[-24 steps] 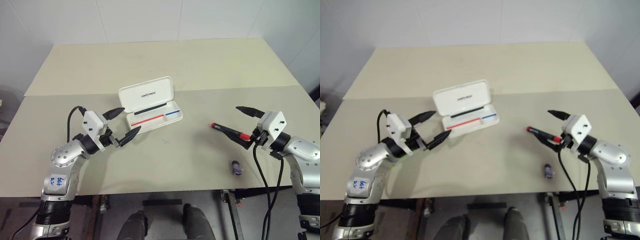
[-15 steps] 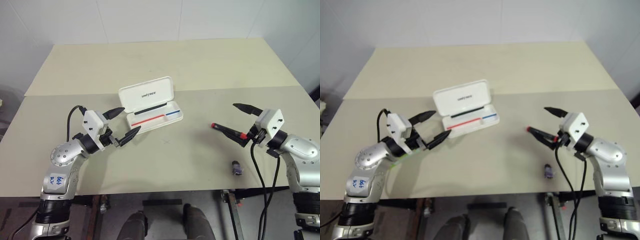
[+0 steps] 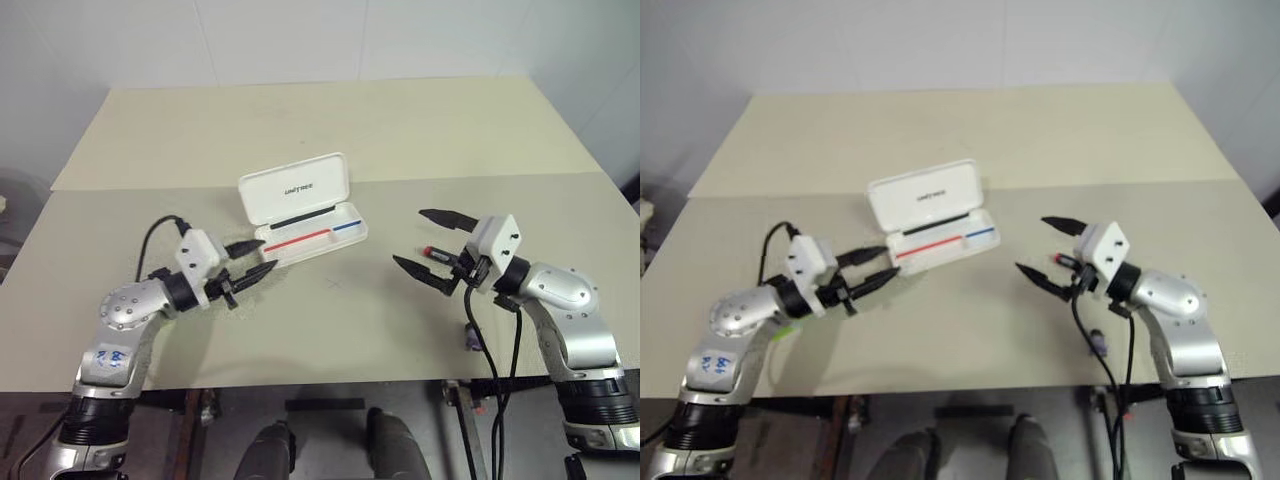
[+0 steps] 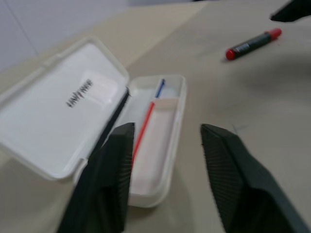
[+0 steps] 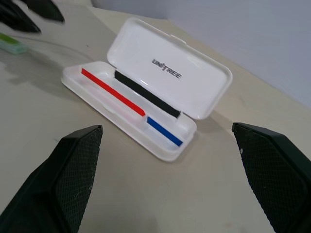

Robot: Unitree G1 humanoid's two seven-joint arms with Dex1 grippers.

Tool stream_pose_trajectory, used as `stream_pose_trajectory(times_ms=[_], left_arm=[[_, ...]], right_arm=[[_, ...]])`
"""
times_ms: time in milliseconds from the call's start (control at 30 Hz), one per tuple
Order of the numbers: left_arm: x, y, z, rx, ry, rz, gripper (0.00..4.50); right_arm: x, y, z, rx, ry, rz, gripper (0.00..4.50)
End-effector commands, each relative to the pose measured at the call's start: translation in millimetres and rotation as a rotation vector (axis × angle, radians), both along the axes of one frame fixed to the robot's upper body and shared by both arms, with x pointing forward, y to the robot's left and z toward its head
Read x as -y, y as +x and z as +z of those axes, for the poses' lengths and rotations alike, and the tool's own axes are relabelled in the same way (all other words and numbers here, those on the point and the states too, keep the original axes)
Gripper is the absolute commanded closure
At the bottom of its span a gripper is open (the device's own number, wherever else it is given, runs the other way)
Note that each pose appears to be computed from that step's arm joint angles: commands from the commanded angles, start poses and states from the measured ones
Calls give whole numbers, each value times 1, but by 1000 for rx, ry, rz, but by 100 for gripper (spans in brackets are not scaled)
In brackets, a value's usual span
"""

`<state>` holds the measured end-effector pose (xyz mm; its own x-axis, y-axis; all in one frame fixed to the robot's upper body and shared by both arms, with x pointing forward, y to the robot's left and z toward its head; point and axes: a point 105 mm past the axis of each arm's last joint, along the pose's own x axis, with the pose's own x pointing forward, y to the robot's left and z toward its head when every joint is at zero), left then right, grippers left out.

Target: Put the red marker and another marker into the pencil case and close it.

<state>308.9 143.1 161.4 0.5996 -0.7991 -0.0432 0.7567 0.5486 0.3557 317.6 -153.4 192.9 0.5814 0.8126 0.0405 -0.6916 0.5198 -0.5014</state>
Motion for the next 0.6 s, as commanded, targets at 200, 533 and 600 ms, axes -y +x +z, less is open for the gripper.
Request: stream_pose_trajectory(times_ms=[200, 533, 600], left_arm=[[15, 39, -7, -24, 178, 26, 238], [17, 38, -25, -122, 266, -52, 238], [16, 40, -29, -146, 290, -52, 238]], right_arm=[[-15, -6, 15, 23, -30, 121, 0], [-19, -11, 18, 44, -11, 135, 0], [-21, -11, 18, 49, -6, 136, 0]])
